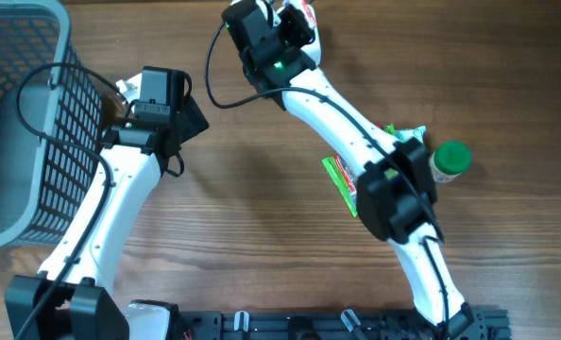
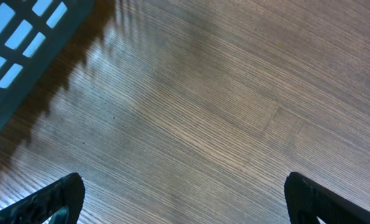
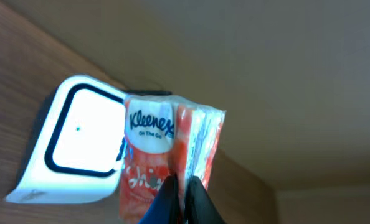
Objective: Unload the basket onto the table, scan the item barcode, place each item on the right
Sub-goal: 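Carry red-white box up to the white scanner and hold it beneath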
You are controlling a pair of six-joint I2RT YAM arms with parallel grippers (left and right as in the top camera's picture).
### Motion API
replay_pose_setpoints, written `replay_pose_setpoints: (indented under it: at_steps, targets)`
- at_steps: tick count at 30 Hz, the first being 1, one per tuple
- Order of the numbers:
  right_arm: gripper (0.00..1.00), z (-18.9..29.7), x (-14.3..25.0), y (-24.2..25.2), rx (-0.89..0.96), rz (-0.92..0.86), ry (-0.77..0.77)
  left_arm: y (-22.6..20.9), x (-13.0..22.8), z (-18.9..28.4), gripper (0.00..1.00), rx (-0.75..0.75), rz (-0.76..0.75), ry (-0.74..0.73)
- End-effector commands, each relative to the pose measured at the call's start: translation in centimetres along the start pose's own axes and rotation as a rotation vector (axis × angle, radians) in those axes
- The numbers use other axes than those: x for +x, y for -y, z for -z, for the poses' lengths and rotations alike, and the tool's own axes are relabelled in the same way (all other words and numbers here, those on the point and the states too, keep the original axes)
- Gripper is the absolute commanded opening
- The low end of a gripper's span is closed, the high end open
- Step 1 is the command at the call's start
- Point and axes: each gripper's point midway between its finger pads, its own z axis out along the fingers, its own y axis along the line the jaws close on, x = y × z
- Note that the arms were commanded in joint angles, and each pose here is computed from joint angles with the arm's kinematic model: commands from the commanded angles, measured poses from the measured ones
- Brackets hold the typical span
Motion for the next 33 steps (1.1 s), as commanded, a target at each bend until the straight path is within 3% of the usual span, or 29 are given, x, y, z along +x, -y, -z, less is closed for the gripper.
replay_pose_setpoints:
  at_steps: [1, 8, 15, 20, 24, 27, 30, 33]
  targets:
    - [0.04, -3.0, 1.5, -2.4, 0.06, 0.213, -0.037, -0.2, 0.0, -0.1, 1.0, -0.004, 0.001, -0.002]
    - [0.04, -4.9, 1.6, -5.7, 0.014, 0.312, 0.012, -0.2, 0.0, -0.1, 1.0, -0.003, 0.001, -0.003]
    - [0.04, -6.9, 4.1, -5.9, 0.012, 0.33, -0.056, -0.2, 0.0, -0.1, 1.0, -0.004, 0.001, -0.003]
    - [0.04, -5.3, 2.1, 0.2, 0.115, 0.273, -0.055, -0.2, 0.0, -0.1, 1.0, -0.003, 0.001, -0.003]
    - [0.04, -0.8, -0.9, 6.6, 0.126, 0.075, 0.01, -0.2, 0.0, -0.1, 1.0, -0.003, 0.001, -0.003]
    - [0.04, 3.7, -0.1, 9.6, -0.052, -0.086, 0.015, -0.2, 0.0, -0.1, 1.0, -0.004, 0.001, -0.003]
    - [0.05, 9.1, 4.4, 7.4, -0.455, -0.138, -0.101, -0.2, 0.0, -0.1, 1.0, -0.004, 0.001, -0.003]
    - [0.08, 14.5, 9.9, 3.4, -0.911, -0.157, -0.319, -0.2, 0.0, -0.1, 1.0, -0.004, 0.001, -0.003]
